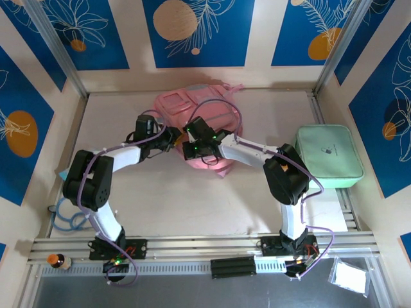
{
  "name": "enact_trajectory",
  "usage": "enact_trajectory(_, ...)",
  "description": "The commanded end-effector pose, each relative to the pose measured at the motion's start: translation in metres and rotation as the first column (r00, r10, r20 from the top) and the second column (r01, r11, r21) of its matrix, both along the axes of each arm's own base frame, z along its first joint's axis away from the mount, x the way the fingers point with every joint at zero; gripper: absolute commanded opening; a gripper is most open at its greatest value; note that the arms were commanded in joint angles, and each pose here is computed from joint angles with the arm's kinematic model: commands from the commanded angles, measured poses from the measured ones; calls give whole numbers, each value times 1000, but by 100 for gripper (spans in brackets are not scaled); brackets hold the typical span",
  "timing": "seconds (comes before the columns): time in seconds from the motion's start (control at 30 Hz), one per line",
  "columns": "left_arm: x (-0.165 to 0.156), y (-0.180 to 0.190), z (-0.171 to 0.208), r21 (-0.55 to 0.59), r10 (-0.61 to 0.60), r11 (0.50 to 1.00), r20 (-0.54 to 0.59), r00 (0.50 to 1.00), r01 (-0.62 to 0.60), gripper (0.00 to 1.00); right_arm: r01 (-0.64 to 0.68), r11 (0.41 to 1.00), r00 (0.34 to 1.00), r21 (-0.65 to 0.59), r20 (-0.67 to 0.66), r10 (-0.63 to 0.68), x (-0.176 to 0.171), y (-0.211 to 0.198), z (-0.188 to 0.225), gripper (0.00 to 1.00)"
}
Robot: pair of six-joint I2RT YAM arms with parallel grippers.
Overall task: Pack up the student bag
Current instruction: Zip the student bag at the top-center of the table.
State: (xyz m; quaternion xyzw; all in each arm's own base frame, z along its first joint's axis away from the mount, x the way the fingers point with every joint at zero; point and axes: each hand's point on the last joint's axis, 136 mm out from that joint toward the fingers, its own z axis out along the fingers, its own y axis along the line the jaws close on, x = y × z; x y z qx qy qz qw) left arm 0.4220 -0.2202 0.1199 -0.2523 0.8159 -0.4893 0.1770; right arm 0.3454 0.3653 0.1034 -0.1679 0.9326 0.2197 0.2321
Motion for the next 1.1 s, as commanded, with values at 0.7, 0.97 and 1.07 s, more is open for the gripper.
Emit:
enact_trajectory(0.7, 6, 52, -7, 138, 53, 989, 19, 998, -55, 2, 235, 954, 971, -186, 80, -223, 16, -116, 5, 0)
enact_trajectory(0.97, -8, 106, -6, 261, 146, 954, 20, 989, -146, 30, 15, 994, 996, -110, 91, -5, 17, -43, 22, 0)
enact_trajectory(1.07, -19, 126, -6, 287, 202, 937, 13, 979, -197, 41, -50, 996, 994, -74, 96, 57, 18, -12, 29, 0)
